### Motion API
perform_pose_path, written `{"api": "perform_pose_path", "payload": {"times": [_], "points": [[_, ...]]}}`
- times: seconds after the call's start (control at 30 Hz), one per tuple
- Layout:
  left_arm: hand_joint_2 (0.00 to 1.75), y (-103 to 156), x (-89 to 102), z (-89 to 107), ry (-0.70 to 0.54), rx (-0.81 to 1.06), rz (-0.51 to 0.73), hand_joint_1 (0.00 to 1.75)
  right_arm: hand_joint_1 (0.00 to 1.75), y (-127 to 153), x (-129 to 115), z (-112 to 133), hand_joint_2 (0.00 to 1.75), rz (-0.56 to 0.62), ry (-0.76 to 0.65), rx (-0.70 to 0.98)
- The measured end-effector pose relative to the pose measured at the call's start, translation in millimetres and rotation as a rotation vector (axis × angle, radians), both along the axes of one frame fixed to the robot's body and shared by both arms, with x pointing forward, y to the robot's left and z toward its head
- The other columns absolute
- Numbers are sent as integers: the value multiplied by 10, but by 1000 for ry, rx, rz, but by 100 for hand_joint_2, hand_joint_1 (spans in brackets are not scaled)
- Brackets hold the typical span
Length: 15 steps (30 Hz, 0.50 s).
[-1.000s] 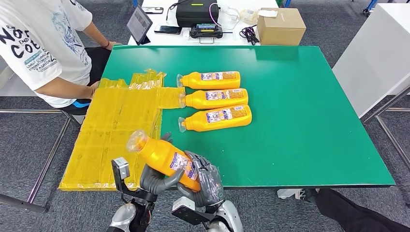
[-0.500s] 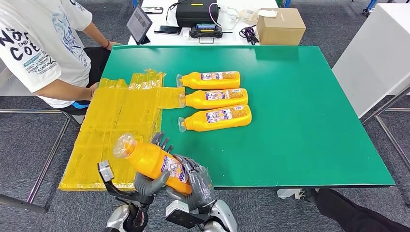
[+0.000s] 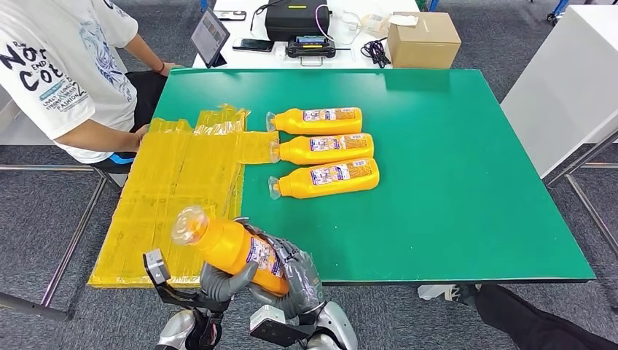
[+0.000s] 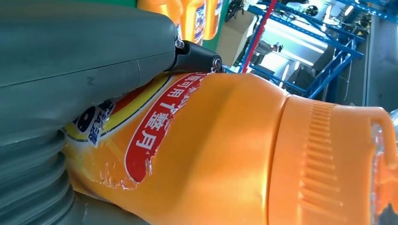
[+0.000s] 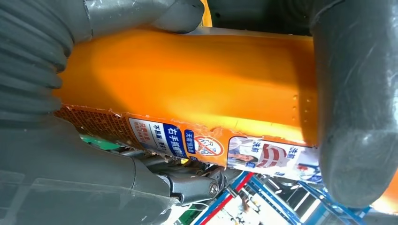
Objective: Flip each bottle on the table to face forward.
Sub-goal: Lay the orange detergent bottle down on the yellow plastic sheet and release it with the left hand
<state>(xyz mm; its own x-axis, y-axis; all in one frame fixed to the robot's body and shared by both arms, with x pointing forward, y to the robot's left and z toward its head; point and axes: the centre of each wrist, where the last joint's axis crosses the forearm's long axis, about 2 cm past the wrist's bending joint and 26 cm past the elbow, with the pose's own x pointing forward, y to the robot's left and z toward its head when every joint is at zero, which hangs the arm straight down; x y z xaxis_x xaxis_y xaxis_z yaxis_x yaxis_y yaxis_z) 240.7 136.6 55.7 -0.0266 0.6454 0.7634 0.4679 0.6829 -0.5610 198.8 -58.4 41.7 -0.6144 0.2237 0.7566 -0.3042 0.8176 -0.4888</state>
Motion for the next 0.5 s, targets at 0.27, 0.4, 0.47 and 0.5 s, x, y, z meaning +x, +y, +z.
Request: {"api": "perform_pose_path", "payload": {"times": [0.27,0.4,0.47,0.5], "points": [[175,13,-7,6,-19,64,30,175,96,1,1,-1,175,13,8,-2],[175,19,-5,15,-18,84,50,175,0,-6,1,-7,87,16,6,-11],[175,27,3,30,-18,112,78,175,0,-18,-2,-18,0,10,10,-17],[175,33,7,38,-18,133,97,175,0,-26,-4,-23,0,4,14,-20]]}}
